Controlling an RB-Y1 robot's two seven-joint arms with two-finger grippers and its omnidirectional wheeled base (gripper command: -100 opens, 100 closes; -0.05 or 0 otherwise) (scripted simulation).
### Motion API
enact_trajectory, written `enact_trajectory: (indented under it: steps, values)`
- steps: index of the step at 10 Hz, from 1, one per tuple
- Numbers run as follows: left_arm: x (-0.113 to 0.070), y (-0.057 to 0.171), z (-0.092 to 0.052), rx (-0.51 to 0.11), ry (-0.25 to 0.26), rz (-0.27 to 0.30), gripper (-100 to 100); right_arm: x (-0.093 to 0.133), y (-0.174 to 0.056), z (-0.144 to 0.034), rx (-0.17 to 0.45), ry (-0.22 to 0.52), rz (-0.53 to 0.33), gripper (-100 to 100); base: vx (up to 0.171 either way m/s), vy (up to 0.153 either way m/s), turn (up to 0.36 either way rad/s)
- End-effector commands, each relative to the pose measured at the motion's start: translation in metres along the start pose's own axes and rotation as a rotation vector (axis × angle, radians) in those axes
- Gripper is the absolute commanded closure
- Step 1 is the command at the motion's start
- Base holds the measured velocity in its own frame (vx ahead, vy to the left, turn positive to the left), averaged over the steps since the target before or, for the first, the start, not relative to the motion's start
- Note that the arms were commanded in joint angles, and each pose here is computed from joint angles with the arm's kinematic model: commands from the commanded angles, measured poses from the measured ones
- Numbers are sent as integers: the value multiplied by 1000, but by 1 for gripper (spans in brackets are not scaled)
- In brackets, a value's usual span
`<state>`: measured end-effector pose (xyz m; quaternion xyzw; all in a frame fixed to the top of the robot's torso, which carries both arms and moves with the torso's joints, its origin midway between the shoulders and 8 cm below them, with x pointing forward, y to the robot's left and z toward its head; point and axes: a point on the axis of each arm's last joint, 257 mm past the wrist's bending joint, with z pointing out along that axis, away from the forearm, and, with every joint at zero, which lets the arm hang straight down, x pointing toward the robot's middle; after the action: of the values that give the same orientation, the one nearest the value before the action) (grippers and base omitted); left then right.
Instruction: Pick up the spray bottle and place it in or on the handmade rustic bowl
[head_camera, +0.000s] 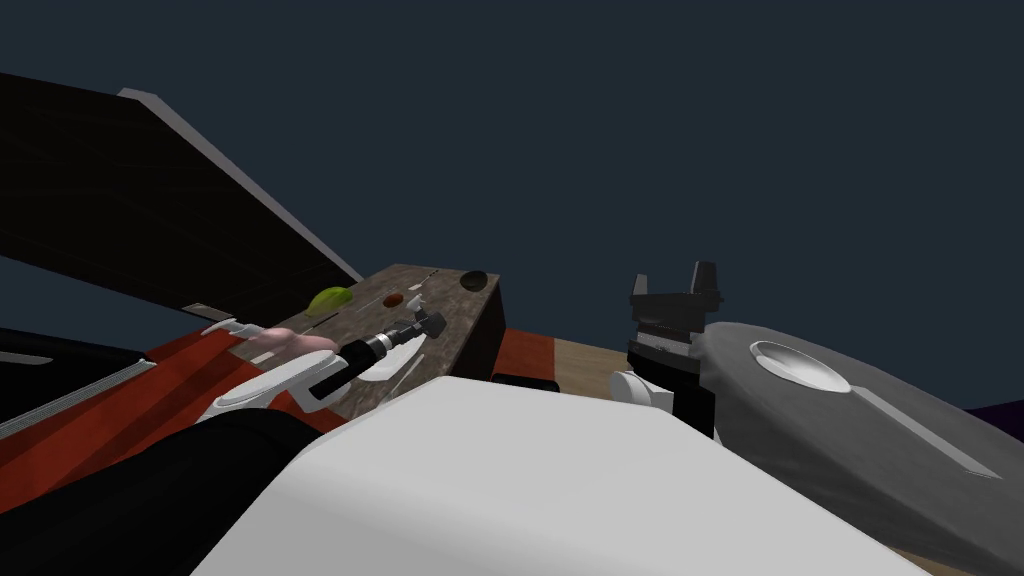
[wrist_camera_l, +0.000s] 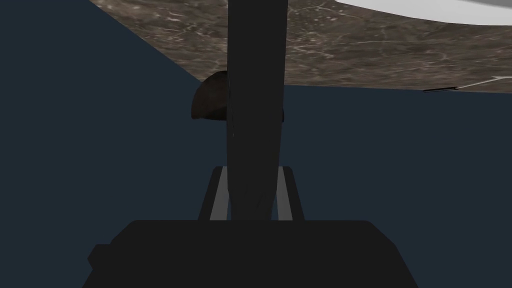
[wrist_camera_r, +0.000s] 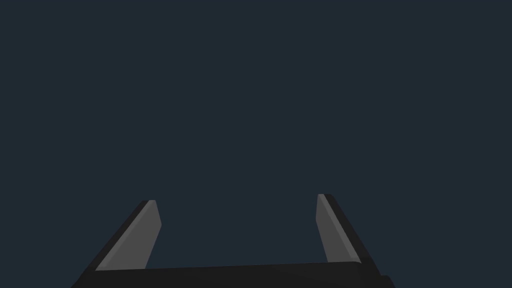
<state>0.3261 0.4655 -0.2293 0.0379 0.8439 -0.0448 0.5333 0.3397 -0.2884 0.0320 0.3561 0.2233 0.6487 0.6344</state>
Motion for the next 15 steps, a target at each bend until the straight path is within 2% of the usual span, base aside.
enact_trajectory:
  steps: [1, 2, 3, 4, 5, 6, 10, 12, 15]
  values:
    - [0, 0, 0, 0, 0, 0, 100, 0, 0, 0, 0, 0, 0, 0, 0, 0, 0]
    - [0, 0, 0, 0, 0, 0, 100, 0, 0, 0, 0, 0, 0, 0, 0, 0, 0]
    - [0, 0, 0, 0, 0, 0, 0, 0, 0, 0, 0, 0, 0, 0, 0, 0, 0]
    - [0, 0, 0, 0, 0, -1, 100, 0, 0, 0, 0, 0, 0, 0, 0, 0, 0]
    - [0, 0, 0, 0, 0, -1, 0, 0, 0, 0, 0, 0, 0, 0, 0, 0, 0]
    - [-2, 6, -2, -1, 13, -3, 100, 0, 0, 0, 0, 0, 0, 0, -46, -24, 139]
    - [-18, 30, -6, -19, 39, -8, 100, 0, 0, 0, 0, 0, 0, 0, -72, -39, 150]
    - [-34, 47, -7, -36, 45, -9, 100, 0, 0, 0, 0, 0, 0, 0, 5, -8, 144]
    - [-68, 68, -5, -57, 41, -11, 100, 0, 0, 0, 0, 0, 0, 0, 62, -18, 144]
